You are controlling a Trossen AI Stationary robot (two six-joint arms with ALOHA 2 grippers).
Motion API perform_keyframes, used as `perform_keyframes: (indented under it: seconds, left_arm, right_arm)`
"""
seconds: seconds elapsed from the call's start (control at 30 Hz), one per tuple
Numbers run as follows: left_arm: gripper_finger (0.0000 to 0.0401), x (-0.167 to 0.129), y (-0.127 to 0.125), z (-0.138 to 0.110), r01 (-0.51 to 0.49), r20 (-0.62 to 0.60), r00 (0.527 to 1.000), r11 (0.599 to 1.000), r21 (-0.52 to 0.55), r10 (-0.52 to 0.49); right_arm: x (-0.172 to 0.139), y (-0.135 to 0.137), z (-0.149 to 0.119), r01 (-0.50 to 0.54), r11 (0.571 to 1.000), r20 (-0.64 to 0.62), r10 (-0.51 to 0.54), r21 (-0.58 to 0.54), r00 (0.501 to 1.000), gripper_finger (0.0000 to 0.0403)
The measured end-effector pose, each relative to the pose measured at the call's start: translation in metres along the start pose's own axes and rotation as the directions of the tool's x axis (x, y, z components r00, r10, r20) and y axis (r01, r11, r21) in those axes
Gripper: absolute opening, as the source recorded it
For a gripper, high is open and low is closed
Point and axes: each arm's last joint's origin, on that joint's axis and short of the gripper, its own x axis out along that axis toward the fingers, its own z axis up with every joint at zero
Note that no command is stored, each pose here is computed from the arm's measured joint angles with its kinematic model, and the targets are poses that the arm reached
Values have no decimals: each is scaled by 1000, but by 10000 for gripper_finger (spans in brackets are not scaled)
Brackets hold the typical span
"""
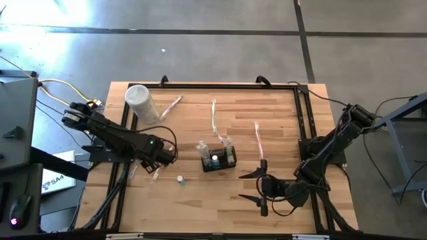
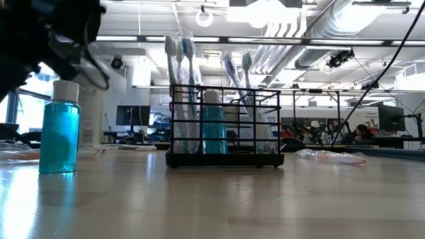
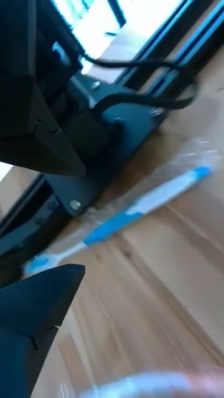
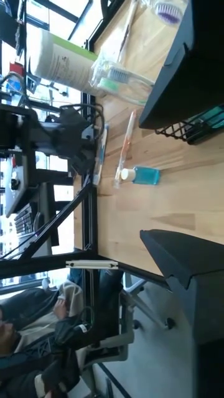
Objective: Pick & Place toothbrushing station
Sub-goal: Put the blue toothbrush into the black wire organizer
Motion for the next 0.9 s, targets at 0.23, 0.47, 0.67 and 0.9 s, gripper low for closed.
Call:
perform_keyframes:
  seconds: [0.23,0.47,0.67,0.9]
  left_arm:
    - [239,28,-8,3,107,-18,994,994,34,-106]
    - [222,30,-4,3,41,32,999,994,-103,-38]
    - [214,30,-4,3,41,30,999,975,-218,-35]
    - [214,36,-5,4,59,42,998,960,-274,-50]
  right_arm:
    - [2,-1,1,6,1000,6,-6,7,1000,270]
    - [3,-3,2,11,1000,10,-11,12,1000,270]
    - [3,-2,2,-15,1000,4,15,13,1000,270]
    - [6,0,-3,-33,999,-13,33,2,999,270]
